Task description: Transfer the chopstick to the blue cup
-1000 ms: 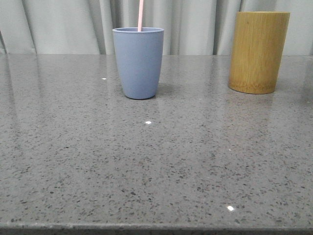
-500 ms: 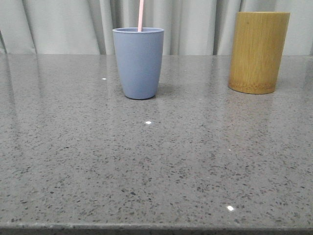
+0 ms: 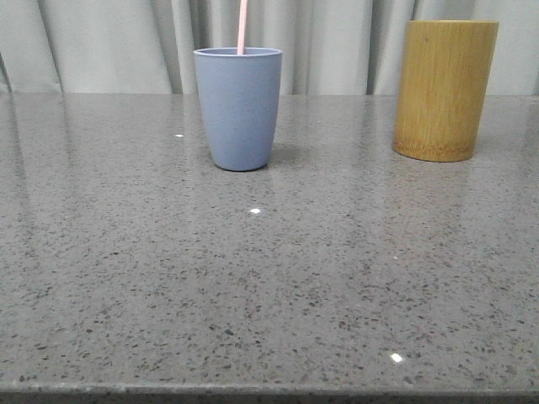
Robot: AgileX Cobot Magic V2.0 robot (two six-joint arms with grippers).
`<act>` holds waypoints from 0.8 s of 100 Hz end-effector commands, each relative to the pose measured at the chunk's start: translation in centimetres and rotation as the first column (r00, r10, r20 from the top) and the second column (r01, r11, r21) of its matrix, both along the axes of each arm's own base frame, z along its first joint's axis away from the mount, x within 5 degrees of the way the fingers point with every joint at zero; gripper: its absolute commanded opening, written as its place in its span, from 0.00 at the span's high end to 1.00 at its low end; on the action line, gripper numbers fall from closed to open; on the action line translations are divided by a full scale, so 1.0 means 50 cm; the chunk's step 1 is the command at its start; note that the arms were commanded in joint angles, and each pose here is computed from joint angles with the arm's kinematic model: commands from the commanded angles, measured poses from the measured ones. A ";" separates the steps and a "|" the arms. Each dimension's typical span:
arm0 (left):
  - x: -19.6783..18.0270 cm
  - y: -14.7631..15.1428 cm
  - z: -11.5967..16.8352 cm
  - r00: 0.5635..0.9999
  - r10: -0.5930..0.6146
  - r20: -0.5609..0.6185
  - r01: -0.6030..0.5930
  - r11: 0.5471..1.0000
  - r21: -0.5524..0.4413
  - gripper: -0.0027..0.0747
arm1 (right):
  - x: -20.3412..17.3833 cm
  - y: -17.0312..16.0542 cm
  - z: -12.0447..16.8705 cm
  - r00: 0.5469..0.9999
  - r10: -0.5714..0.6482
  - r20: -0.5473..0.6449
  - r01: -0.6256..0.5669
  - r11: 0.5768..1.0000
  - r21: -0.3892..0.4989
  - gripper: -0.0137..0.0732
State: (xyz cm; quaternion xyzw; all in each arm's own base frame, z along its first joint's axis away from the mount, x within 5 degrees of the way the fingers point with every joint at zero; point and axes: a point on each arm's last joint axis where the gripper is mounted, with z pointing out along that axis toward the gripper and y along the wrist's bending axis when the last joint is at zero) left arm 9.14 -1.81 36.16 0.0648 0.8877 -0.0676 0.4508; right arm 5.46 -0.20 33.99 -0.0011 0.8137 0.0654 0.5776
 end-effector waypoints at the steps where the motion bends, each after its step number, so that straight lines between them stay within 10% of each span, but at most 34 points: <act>1: 0.005 0.000 0.025 0.997 0.016 0.080 -0.014 1.000 -0.028 0.34 | 0.003 0.002 0.027 0.996 0.009 0.093 -0.009 1.000 0.005 0.35; 32: 0.005 0.000 0.025 0.997 0.016 0.080 -0.014 1.000 -0.028 0.99 | 0.003 0.002 0.027 0.996 0.009 0.093 -0.009 1.000 0.005 0.88; 80: 0.005 0.000 0.025 0.997 0.016 0.080 -0.014 1.000 -0.028 0.99 | 0.003 0.002 0.027 0.996 0.009 0.093 -0.009 1.000 0.005 0.92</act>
